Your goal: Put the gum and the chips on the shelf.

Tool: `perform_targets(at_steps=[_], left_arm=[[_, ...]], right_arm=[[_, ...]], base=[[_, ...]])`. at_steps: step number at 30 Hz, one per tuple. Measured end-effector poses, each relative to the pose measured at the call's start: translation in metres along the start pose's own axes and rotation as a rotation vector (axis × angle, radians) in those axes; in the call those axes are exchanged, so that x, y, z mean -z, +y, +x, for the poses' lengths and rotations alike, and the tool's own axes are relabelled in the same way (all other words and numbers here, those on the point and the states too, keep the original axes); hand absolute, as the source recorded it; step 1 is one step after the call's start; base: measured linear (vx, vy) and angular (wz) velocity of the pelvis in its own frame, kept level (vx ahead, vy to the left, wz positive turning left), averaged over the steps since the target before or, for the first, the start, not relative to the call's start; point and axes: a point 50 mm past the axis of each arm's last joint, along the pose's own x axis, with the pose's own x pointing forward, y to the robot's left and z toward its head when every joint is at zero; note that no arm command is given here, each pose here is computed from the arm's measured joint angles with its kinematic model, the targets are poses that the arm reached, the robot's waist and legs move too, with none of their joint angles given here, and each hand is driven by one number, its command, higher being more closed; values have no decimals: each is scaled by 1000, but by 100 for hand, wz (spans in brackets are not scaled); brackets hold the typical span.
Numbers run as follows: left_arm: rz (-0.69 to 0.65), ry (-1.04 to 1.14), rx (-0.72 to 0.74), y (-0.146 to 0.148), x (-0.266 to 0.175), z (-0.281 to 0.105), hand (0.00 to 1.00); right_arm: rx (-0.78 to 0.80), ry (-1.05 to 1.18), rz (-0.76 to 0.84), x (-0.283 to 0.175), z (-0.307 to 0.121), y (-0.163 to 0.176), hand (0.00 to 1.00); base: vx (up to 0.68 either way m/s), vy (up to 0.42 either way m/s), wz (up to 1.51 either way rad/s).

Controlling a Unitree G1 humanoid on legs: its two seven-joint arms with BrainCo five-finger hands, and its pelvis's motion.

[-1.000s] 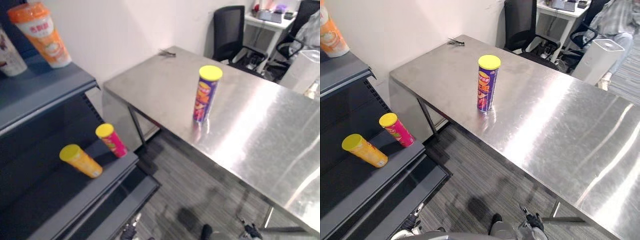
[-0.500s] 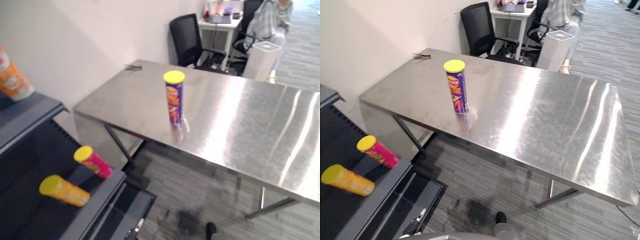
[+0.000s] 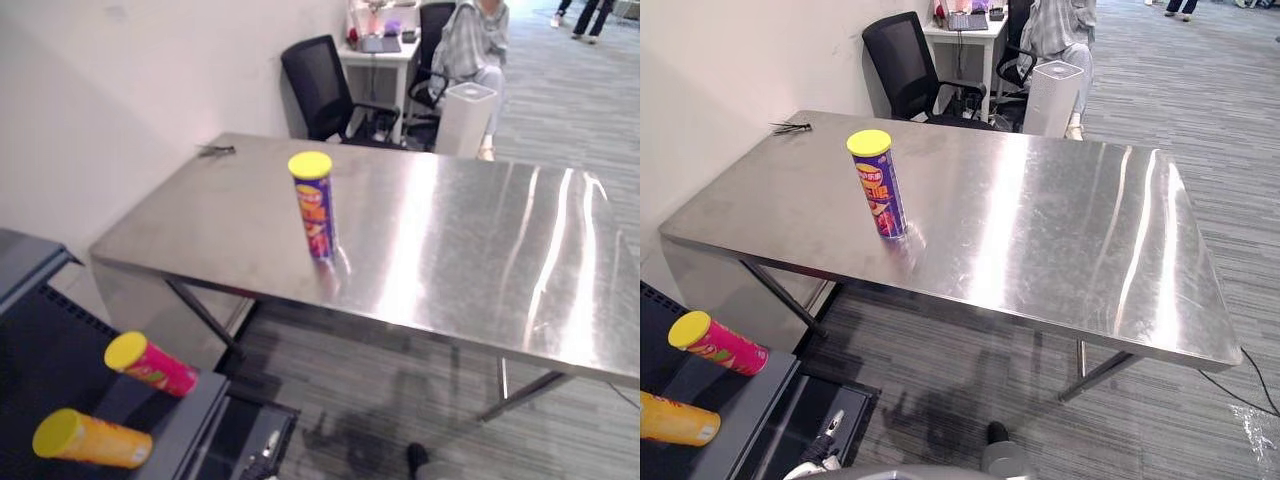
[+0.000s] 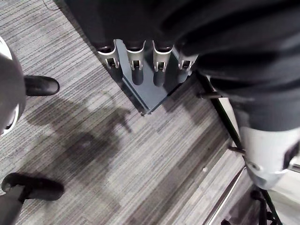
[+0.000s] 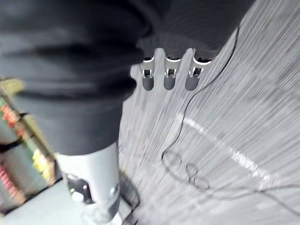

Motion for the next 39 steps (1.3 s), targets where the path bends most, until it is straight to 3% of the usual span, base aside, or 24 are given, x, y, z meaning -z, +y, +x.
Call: perform_targets(at_steps=[2, 5, 11, 16, 18, 24, 29, 39], left_arm=[[17, 23, -6, 4, 8, -2, 0], [71, 66, 12, 3, 18, -5, 0], [142, 80, 53, -2, 24, -6, 0], [167, 75, 73, -4, 23, -6, 0], [190, 63, 97, -7, 19, -6, 0], [243, 49, 123, -13, 15, -5, 0], [248, 26, 141, -17, 10, -5, 0], [268, -5, 161, -18, 0, -3, 0]], right_arm=[[-187, -96, -48, -10, -28, 61, 0], [-344, -165, -81, -11, -61, 110, 0], [-687, -141, -134, 19, -124, 165, 0], [-1234, -202, -195, 26, -205, 196, 0], [-1554, -213, -251, 35, -252, 192, 0], [-2054, -29, -554, 93, -319, 140, 0], [-2303, 126, -694, 123, -351, 100, 0], [-2529, 296, -777, 149, -392, 60, 0]], base=[[0, 0, 0], [9, -13, 3], [-2, -13, 7], [-6, -10, 14], [-10, -14, 6], [3, -16, 21], [22, -18, 18], [5, -13, 9]])
